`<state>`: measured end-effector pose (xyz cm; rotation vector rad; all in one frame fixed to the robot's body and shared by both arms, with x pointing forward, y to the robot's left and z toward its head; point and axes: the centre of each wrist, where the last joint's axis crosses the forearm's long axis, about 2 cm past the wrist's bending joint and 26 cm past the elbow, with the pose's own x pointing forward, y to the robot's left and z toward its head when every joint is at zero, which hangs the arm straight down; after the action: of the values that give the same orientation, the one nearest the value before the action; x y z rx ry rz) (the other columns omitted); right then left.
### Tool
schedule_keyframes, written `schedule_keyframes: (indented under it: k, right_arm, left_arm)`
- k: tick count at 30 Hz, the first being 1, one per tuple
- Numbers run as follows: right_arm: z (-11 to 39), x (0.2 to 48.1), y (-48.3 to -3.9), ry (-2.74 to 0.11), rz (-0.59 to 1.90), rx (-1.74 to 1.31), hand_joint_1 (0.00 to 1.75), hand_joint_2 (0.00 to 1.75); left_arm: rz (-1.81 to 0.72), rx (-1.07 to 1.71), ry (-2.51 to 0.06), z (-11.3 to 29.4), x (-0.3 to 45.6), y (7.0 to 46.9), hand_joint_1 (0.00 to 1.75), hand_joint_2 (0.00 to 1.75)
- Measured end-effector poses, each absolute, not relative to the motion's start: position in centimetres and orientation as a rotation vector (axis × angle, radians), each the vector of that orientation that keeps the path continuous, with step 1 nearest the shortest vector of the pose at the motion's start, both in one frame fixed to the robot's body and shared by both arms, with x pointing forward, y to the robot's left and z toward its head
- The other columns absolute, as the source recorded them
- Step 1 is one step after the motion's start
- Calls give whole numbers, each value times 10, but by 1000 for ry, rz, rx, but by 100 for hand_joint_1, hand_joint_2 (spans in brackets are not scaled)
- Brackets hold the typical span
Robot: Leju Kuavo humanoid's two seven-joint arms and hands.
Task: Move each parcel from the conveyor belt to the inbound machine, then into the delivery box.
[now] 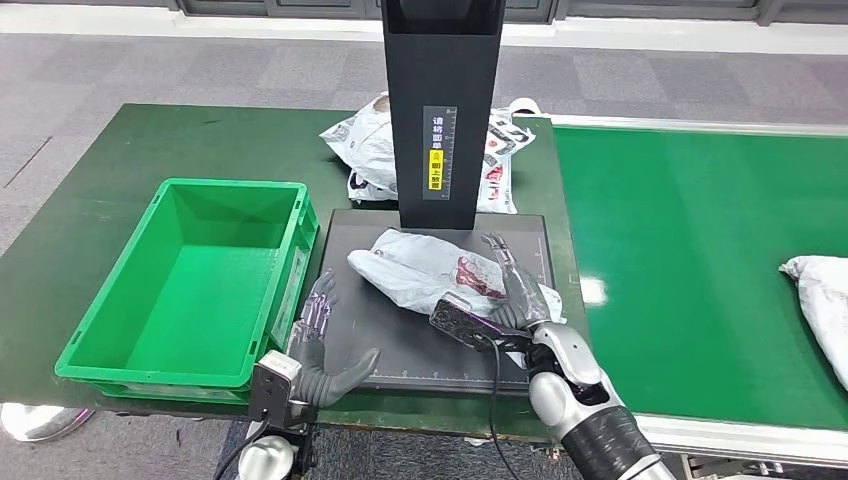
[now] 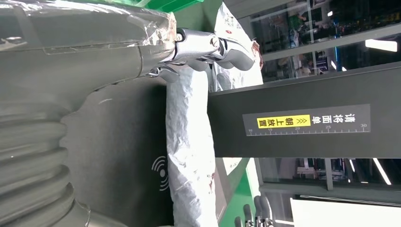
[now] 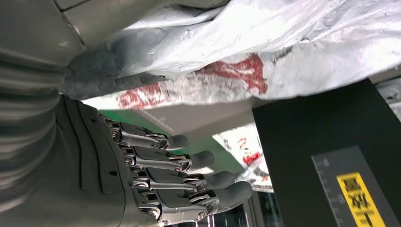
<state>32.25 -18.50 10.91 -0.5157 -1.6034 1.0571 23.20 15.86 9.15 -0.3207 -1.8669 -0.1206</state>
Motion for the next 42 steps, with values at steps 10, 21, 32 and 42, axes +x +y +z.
schedule_keyframes:
  k: [10, 21, 32, 42]
  right_arm:
    - [101, 322, -193, -1586, 1033, -452, 0, 44]
    - [173, 282, -226, -2032, 597, -227, 0, 0]
    - [200, 232, -252, -2177, 331, -196, 0, 0]
    - [201, 229, -257, -2177, 266, -216, 0, 175]
  left_arm:
    - [-125, -318, -1865, 91, 231, 159, 0, 175]
    - [-131, -275, -1869, 89, 230, 163, 0, 175]
    - [-196, -185, -1878, 93, 233, 158, 0, 175]
    - [-420, 114, -1905, 98, 240, 151, 0, 175]
